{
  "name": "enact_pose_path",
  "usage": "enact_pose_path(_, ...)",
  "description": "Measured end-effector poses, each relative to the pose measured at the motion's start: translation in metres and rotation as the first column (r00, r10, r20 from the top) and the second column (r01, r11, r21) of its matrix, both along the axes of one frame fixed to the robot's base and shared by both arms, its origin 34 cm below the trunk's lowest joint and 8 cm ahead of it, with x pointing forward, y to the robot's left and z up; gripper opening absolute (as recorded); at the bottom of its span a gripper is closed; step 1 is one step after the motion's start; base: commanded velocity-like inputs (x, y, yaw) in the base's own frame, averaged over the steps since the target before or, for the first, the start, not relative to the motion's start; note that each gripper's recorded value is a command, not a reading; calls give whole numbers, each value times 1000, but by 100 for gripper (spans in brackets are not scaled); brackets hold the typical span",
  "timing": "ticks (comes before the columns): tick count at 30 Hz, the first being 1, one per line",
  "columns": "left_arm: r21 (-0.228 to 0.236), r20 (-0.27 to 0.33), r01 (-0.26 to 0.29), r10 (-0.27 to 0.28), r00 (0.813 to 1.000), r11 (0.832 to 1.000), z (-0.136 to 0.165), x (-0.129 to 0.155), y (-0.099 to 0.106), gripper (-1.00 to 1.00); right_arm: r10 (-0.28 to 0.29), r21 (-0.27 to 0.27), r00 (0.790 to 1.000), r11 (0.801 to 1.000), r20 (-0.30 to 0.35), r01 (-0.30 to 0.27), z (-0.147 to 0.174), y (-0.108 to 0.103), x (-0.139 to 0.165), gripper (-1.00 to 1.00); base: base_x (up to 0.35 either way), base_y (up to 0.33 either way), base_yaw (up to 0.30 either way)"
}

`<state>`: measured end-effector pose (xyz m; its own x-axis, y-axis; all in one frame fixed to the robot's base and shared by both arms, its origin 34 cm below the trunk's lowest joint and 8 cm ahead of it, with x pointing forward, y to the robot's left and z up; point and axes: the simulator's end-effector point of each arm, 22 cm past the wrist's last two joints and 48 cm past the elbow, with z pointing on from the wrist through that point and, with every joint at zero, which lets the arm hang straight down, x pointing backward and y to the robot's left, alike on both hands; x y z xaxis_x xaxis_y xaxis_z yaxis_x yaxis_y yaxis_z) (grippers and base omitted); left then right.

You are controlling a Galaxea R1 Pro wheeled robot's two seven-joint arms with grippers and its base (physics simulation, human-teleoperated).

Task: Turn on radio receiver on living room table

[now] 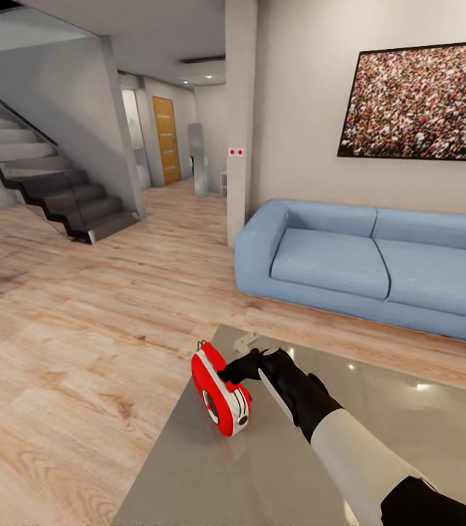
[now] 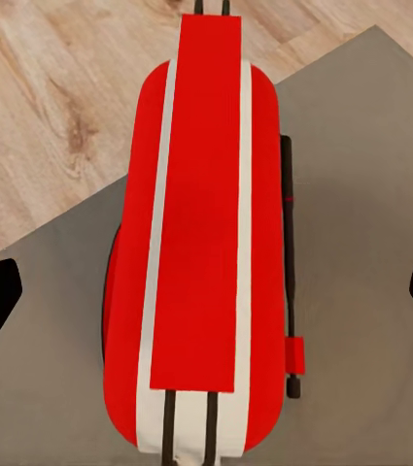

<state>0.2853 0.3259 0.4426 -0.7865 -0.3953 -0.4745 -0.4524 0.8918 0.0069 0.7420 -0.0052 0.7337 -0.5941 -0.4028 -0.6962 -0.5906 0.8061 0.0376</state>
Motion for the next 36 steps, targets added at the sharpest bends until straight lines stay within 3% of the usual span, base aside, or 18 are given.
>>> enact_pose_path(36,-1,-58,0,0,998,1000,-8,-21,-1,100,1,-2,998,1000,-55,-1,-35,0,-4,100,0,0,0)
